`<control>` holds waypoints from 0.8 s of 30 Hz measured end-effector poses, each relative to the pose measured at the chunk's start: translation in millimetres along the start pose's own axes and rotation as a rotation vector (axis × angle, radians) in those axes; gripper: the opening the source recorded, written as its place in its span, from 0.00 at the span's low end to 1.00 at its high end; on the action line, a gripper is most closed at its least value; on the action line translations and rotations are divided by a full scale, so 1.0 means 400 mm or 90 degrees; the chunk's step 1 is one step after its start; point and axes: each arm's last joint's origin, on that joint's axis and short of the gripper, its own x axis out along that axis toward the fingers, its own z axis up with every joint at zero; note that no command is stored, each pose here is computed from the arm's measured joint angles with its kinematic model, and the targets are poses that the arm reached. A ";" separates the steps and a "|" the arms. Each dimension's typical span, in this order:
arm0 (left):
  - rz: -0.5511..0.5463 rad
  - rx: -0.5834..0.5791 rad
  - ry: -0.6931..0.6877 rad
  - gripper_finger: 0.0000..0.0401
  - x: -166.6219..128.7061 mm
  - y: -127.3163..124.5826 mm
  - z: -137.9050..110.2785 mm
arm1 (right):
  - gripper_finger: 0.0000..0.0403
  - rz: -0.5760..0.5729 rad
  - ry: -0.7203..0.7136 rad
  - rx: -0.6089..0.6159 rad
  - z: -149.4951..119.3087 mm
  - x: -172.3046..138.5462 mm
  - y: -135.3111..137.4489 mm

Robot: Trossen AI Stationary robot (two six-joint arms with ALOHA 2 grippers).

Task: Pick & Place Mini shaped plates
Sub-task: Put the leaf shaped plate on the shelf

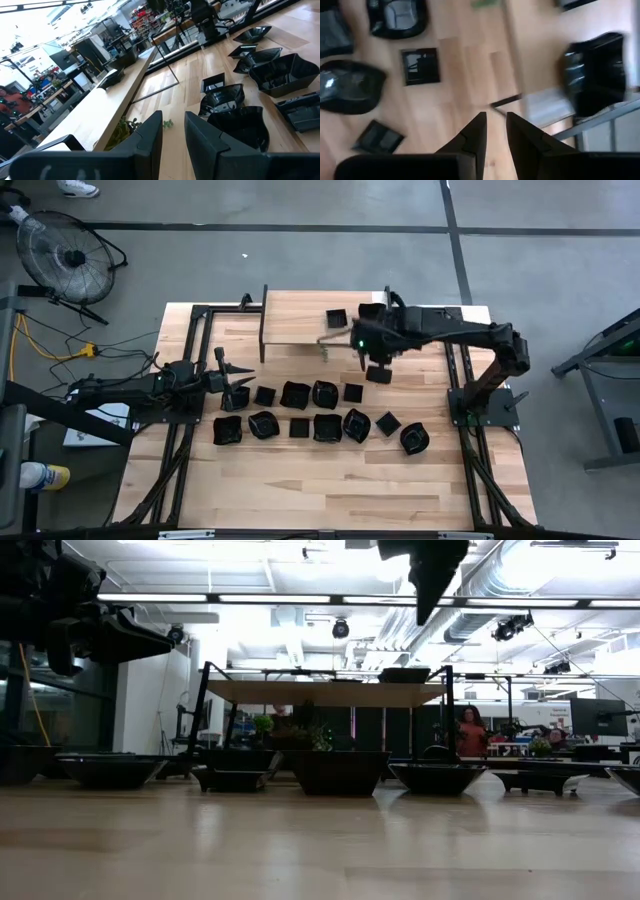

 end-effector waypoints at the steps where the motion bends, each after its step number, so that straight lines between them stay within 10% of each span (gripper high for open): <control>1: 0.000 0.000 0.000 0.20 0.000 0.000 0.000 | 0.17 0.002 0.008 -0.002 -0.007 0.008 0.014; 24: 0.000 0.000 0.000 0.20 0.000 0.000 0.000 | 0.17 0.258 0.074 0.093 -0.298 0.198 0.175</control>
